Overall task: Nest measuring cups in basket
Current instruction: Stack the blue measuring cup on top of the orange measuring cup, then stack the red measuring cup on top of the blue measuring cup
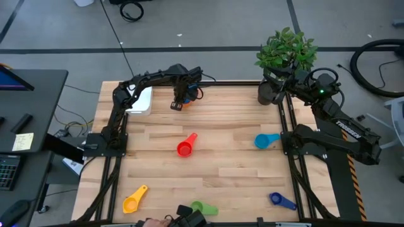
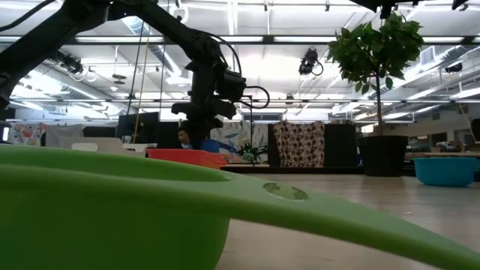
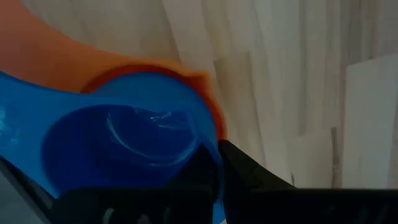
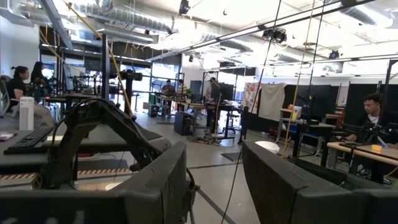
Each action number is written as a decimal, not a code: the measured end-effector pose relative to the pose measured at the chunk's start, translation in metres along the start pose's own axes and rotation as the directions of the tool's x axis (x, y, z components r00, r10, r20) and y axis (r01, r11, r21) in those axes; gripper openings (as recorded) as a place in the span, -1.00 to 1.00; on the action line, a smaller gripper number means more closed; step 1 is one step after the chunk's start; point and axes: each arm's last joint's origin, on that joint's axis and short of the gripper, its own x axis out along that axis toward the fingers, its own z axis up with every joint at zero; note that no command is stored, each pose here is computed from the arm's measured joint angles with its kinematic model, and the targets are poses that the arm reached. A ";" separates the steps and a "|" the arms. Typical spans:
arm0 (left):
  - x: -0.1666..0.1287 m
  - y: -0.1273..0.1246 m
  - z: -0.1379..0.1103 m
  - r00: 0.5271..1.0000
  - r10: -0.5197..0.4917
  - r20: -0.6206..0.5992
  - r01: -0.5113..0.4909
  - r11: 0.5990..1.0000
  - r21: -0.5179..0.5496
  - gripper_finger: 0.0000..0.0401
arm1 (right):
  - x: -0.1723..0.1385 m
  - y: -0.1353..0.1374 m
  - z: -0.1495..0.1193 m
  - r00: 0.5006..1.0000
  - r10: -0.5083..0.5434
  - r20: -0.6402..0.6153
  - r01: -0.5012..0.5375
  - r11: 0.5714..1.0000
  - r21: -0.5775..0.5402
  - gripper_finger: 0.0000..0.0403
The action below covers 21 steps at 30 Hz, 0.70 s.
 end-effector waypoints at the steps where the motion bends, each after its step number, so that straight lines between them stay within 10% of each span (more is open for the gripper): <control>1: 0.000 0.000 0.000 1.000 0.001 0.000 -0.001 1.000 0.005 -0.95 | 0.000 0.000 0.000 1.000 0.000 0.000 0.000 1.000 0.000 -0.19; 21: -0.003 -0.001 -0.003 0.997 0.024 -0.069 -0.035 0.986 -0.165 -0.68 | 0.000 0.000 0.000 1.000 0.000 0.000 0.000 1.000 0.000 -0.19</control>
